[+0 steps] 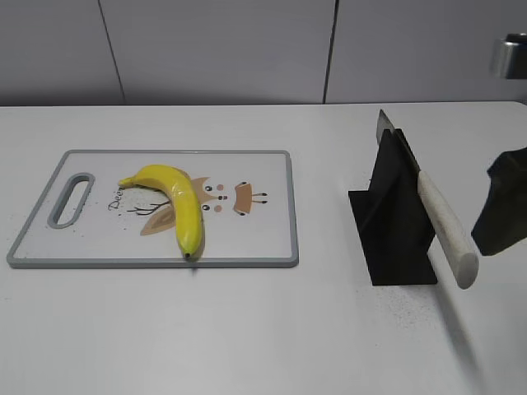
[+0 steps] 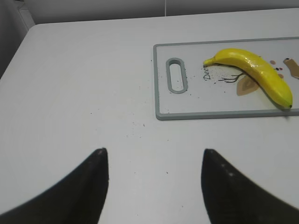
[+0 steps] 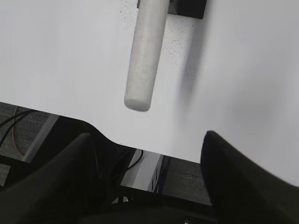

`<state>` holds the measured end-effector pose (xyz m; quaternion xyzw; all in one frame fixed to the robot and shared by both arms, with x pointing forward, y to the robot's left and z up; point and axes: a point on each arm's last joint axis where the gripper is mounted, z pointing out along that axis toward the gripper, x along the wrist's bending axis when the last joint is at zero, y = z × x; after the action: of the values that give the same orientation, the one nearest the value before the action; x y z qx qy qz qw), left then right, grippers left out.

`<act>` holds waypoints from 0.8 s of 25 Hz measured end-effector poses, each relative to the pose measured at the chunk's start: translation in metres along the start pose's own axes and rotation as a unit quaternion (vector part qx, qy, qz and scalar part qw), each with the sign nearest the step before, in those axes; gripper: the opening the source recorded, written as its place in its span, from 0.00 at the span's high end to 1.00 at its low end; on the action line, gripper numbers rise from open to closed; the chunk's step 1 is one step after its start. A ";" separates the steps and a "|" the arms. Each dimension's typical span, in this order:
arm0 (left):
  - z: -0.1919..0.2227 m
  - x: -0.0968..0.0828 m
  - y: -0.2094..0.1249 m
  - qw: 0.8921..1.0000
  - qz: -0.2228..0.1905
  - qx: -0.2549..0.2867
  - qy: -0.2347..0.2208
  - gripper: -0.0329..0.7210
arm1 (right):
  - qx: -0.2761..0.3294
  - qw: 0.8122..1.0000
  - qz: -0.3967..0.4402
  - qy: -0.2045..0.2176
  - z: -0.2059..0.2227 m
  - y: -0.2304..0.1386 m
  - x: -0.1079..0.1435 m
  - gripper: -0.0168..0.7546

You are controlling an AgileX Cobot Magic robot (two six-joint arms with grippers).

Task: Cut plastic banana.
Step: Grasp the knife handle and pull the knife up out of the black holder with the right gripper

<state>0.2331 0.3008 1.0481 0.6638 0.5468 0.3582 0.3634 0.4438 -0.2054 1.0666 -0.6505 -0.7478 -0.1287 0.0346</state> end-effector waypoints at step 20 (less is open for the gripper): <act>0.000 0.000 0.000 1.000 0.000 0.000 0.000 0.17 | 0.082 0.996 0.028 -0.017 0.081 0.058 -0.001 0.34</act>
<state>0.2331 0.3008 1.0481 0.6639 0.5467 0.3583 0.3634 0.5104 -0.1803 0.9965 -0.6685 -0.7375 -0.0545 0.0791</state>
